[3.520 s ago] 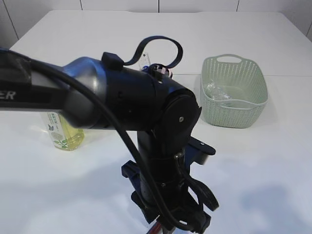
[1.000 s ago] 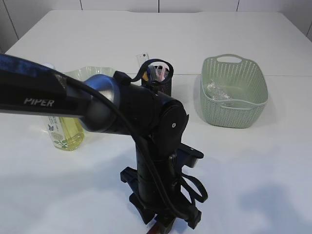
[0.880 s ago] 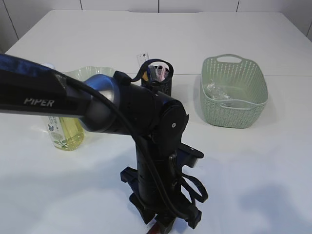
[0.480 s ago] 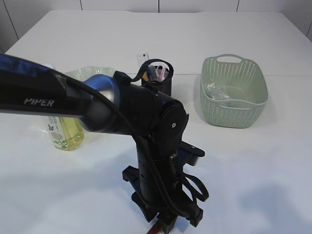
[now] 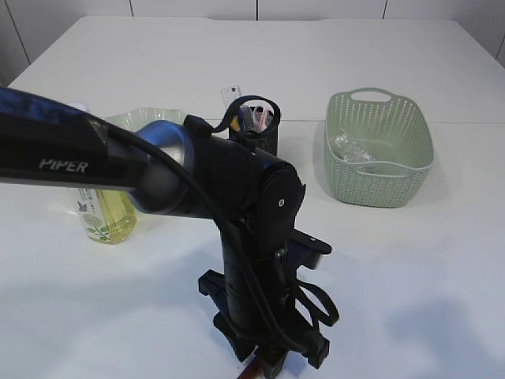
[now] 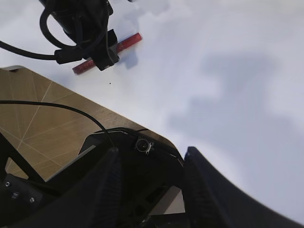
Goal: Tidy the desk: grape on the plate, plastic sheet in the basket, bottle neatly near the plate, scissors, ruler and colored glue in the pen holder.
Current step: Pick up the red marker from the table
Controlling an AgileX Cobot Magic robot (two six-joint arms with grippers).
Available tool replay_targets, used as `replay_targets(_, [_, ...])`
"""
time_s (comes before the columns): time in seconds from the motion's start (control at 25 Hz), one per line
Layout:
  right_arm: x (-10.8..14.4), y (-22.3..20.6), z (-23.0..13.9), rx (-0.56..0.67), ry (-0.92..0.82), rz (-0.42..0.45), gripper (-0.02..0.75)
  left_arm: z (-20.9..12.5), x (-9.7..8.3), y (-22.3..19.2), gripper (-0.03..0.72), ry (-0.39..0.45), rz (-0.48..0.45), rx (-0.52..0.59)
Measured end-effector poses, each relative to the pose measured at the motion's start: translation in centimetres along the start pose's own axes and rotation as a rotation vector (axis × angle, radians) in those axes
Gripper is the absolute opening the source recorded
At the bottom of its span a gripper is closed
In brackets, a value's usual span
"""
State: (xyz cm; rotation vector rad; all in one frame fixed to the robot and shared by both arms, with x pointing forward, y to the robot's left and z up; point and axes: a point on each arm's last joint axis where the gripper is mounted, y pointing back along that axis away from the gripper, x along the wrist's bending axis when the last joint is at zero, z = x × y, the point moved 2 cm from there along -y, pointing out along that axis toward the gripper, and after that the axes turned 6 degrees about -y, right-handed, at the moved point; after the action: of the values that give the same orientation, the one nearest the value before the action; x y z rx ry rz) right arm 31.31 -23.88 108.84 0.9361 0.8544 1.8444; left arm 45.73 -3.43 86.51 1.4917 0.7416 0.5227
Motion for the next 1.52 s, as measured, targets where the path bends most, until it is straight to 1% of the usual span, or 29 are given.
replay_targets(0.44, [0.00, 0.00, 0.00, 0.000, 0.000, 0.000, 0.344, -0.17, -0.08, -0.52, 0.307, 0.012, -0.011, 0.027])
replay_targets(0.52, [0.00, 0.00, 0.00, 0.000, 0.000, 0.000, 0.345, -0.17, -0.08, -0.52, 0.289, 0.012, -0.011, 0.027])
replay_targets(0.6, [0.00, 0.00, 0.00, 0.000, 0.000, 0.000, 0.345, -0.17, -0.04, -0.52, 0.254, 0.010, -0.008, 0.027])
replay_targets(0.8, [-0.02, 0.00, 0.00, 0.000, 0.001, -0.002, 0.344, -0.15, 0.13, -0.51, 0.148, -0.001, 0.008, 0.025])
replay_targets(1.0, [-0.04, 0.00, 0.01, -0.001, 0.001, -0.003, 0.344, -0.15, 0.13, -0.51, 0.103, -0.001, 0.007, 0.025])
replay_targets(1.16, [-0.04, 0.00, 0.01, -0.001, 0.001, -0.003, 0.345, -0.09, 0.13, -0.48, 0.087, -0.002, 0.009, 0.022])
replay_targets(1.52, [-0.04, 0.00, 0.01, -0.001, 0.001, -0.003, 0.344, -0.07, 0.09, -0.48, 0.086, 0.000, 0.005, 0.020])
